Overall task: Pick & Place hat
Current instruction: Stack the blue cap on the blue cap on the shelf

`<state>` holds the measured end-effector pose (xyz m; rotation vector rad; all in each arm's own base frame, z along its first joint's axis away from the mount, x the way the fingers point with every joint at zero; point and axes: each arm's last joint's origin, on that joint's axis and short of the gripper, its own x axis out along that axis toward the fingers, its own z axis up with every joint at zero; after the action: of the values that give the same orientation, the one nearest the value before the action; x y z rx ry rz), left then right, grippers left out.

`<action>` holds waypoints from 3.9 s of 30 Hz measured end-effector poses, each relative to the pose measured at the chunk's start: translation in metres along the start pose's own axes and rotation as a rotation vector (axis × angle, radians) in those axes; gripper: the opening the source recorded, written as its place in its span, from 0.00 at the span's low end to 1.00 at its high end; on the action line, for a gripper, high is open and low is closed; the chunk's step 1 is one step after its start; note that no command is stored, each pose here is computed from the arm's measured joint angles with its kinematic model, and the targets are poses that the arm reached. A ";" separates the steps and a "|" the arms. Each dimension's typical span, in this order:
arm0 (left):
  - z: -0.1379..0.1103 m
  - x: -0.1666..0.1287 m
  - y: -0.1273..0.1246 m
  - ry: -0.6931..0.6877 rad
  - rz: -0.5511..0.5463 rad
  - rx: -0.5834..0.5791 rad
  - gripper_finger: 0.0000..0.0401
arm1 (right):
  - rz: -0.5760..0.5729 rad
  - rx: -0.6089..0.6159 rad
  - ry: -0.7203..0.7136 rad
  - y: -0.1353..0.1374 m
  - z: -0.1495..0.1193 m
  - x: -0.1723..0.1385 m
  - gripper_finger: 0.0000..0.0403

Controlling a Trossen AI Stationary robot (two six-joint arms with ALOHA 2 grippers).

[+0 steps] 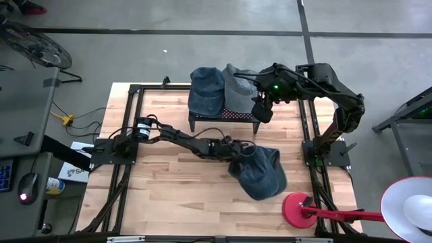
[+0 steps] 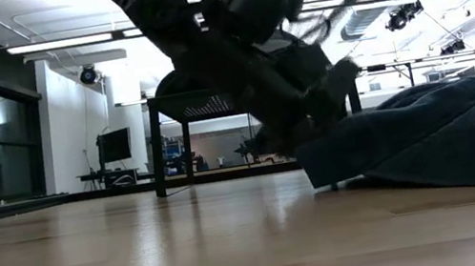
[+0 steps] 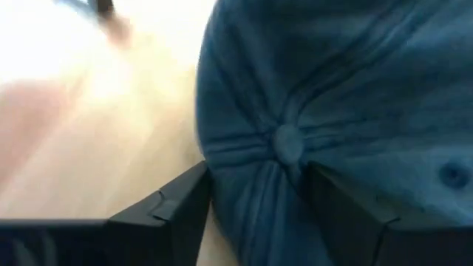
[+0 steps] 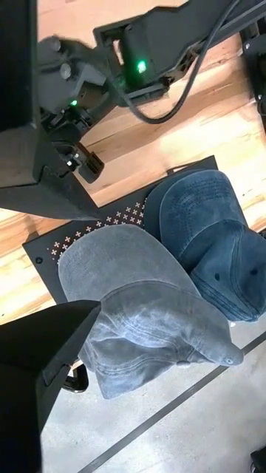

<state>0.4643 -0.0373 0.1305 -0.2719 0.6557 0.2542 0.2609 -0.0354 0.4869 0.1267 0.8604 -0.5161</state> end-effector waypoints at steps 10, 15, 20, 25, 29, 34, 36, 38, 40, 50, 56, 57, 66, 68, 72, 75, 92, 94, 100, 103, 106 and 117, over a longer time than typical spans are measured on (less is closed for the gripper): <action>-0.006 0.004 0.001 0.023 0.015 -0.023 0.31 | -0.003 0.004 -0.001 0.000 0.000 0.000 0.45; -0.007 0.004 0.002 0.039 0.022 -0.059 0.07 | -0.004 0.003 -0.001 0.000 0.000 0.000 0.45; -0.006 -0.005 -0.003 0.064 0.015 -0.056 0.02 | -0.004 -0.001 -0.001 0.000 0.000 0.000 0.45; 0.006 -0.030 -0.014 0.067 0.007 -0.029 0.01 | -0.005 -0.014 -0.001 0.000 0.000 0.000 0.45; 0.019 -0.058 -0.022 0.053 0.005 0.018 0.01 | -0.007 -0.029 -0.002 0.000 0.000 0.000 0.45; 0.038 -0.096 -0.026 0.041 -0.011 0.030 0.00 | -0.008 -0.039 -0.001 0.000 0.000 0.000 0.45; 0.043 -0.113 -0.025 0.052 -0.005 0.038 0.00 | -0.009 -0.048 -0.002 0.000 0.000 0.000 0.45; 0.052 -0.129 -0.025 0.026 -0.019 0.040 0.00 | -0.008 -0.055 -0.001 0.000 0.000 0.000 0.45; 0.058 -0.146 -0.024 0.024 -0.031 0.058 0.00 | -0.010 -0.056 -0.002 0.000 0.000 0.000 0.45; 0.085 -0.244 -0.016 -0.078 -0.149 0.083 0.00 | -0.038 -0.073 -0.010 -0.001 0.001 0.000 0.45; 0.099 -0.299 -0.012 -0.111 -0.219 0.137 0.00 | -0.060 -0.073 -0.018 -0.002 0.001 0.000 0.45; 0.104 -0.308 -0.011 -0.114 -0.242 0.151 0.00 | -0.064 -0.072 -0.021 -0.002 0.001 0.000 0.45; 0.135 -0.381 -0.003 -0.101 -0.380 0.352 0.00 | -0.066 -0.033 -0.072 -0.001 0.006 0.000 0.45; 0.142 -0.397 0.002 -0.117 -0.403 0.381 0.00 | -0.042 -0.031 -0.092 0.000 0.008 0.000 0.45; 0.153 -0.422 0.012 -0.168 -0.437 0.436 0.00 | 0.079 -0.086 -0.153 0.006 0.016 -0.001 0.45; 0.157 -0.435 0.019 -0.184 -0.448 0.473 0.00 | 0.159 -0.132 -0.216 0.009 0.022 -0.003 0.45; 0.165 -0.441 0.042 -0.204 -0.476 0.540 0.00 | 0.343 -0.210 -0.342 0.029 0.046 0.019 0.45; 0.166 -0.441 0.045 -0.210 -0.462 0.552 0.00 | 0.339 -0.210 -0.340 0.030 0.047 0.022 0.45; 0.171 -0.439 0.059 -0.232 -0.422 0.587 0.00 | 0.303 -0.202 -0.346 0.030 0.048 0.023 0.45; 0.174 -0.438 0.068 -0.244 -0.447 0.609 0.00 | 0.297 -0.201 -0.346 0.029 0.048 0.023 0.45; 0.177 -0.435 0.077 -0.250 -0.462 0.613 0.00 | 0.289 -0.194 -0.346 0.029 0.048 0.023 0.45; 0.190 -0.425 0.123 -0.314 -0.558 0.618 0.00 | 0.236 -0.155 -0.346 0.028 0.049 0.024 0.45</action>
<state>0.2082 0.0778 0.5214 0.1836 0.3018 -0.4350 0.3205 -0.0355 0.4980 -0.0043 0.5344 -0.2380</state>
